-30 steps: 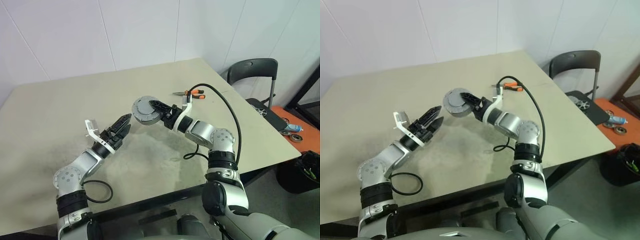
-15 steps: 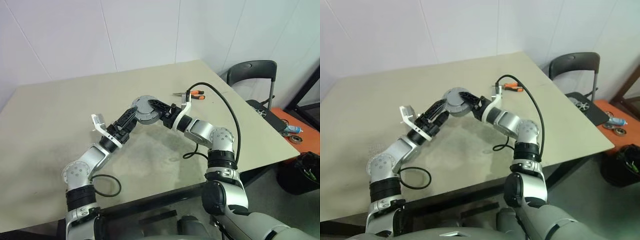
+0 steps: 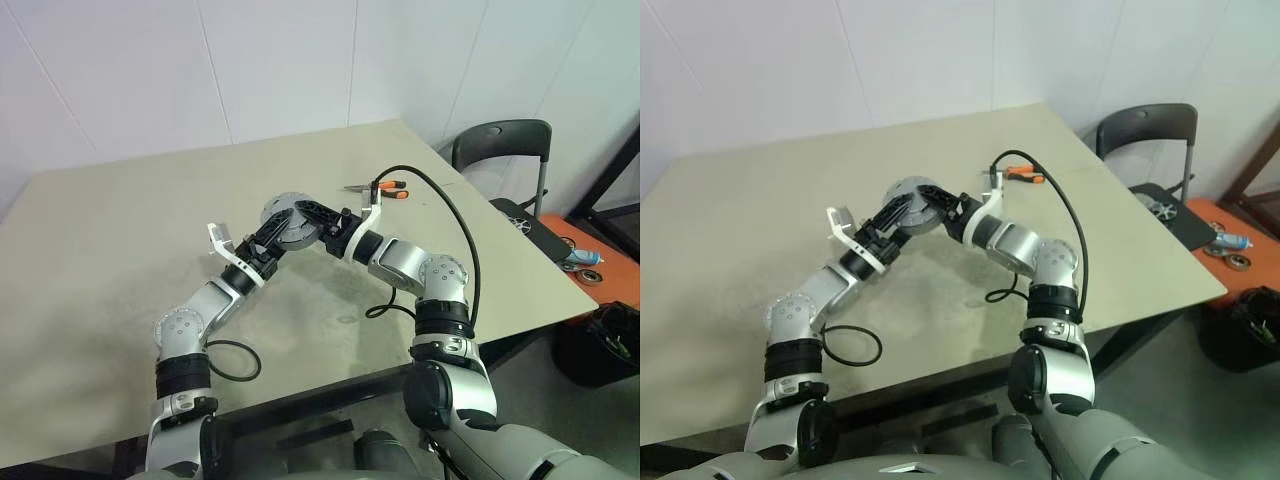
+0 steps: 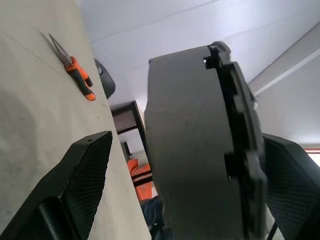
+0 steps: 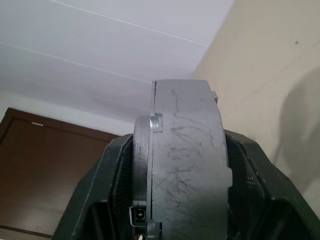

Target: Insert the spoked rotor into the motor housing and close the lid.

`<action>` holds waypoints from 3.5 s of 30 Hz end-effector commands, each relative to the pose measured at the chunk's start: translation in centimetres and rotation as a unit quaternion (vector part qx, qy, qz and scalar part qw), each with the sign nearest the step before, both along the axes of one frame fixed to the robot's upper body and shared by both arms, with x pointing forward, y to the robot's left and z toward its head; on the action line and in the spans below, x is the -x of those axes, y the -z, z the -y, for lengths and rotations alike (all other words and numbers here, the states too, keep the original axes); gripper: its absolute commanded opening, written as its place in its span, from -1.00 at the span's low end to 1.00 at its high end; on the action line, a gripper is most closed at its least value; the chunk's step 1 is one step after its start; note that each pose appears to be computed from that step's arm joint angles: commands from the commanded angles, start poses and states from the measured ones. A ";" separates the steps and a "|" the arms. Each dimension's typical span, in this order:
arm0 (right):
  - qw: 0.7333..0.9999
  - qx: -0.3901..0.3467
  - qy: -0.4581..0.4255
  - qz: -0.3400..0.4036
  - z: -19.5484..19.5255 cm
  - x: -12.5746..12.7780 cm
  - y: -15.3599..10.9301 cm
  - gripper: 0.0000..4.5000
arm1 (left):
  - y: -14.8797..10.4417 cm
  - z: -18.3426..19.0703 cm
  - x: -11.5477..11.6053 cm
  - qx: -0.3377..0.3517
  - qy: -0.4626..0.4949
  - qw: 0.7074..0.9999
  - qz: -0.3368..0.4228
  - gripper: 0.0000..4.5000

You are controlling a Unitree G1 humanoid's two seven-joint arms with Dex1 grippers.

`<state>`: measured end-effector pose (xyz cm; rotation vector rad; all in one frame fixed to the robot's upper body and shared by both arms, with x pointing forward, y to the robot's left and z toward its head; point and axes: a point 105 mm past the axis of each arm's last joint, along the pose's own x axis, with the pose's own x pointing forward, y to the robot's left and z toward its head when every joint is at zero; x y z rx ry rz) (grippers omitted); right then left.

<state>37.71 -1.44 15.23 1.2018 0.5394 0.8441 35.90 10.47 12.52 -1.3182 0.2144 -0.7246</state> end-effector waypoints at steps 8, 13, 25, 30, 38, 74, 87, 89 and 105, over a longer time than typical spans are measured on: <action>0.999 -0.019 -0.002 0.037 -0.4 0.0 -2.3 -0.03 | -1.6 -0.4 -0.9 0.004 -0.006 1.000 0.020 1.00; 0.999 -0.021 -0.011 0.039 -0.6 0.1 -2.4 -0.03 | -1.5 -0.2 -0.9 -0.005 -0.003 1.000 0.019 1.00; 0.999 -0.012 -0.001 0.032 -0.3 0.0 -1.9 -0.03 | -0.6 0.1 -0.8 -0.018 -0.006 1.000 0.004 0.61; 0.999 -0.011 -0.001 0.032 -0.3 0.0 -1.9 -0.03 | -0.5 0.4 -0.5 -0.012 0.005 1.000 0.003 0.18; 1.000 -0.011 -0.001 0.029 -0.4 -0.1 -1.8 -0.03 | -1.1 0.1 -0.5 -0.003 0.004 1.000 0.009 0.13; 0.998 0.052 0.026 0.028 -0.3 -1.0 1.1 0.55 | -2.9 -16.4 -2.3 -0.086 -0.244 0.966 0.016 0.13; 0.997 0.076 0.010 0.032 -1.1 -0.8 1.8 0.55 | 2.7 -31.1 1.5 -0.286 -0.443 0.843 -0.109 0.13; 0.996 0.077 0.012 0.033 -1.1 -0.9 1.8 0.55 | 3.7 -31.1 1.6 -0.298 -0.436 0.840 -0.123 0.13; 0.993 0.115 0.013 0.021 -1.1 -0.5 3.6 0.57 | 5.7 -34.8 5.0 -0.293 -0.490 0.800 -0.187 0.86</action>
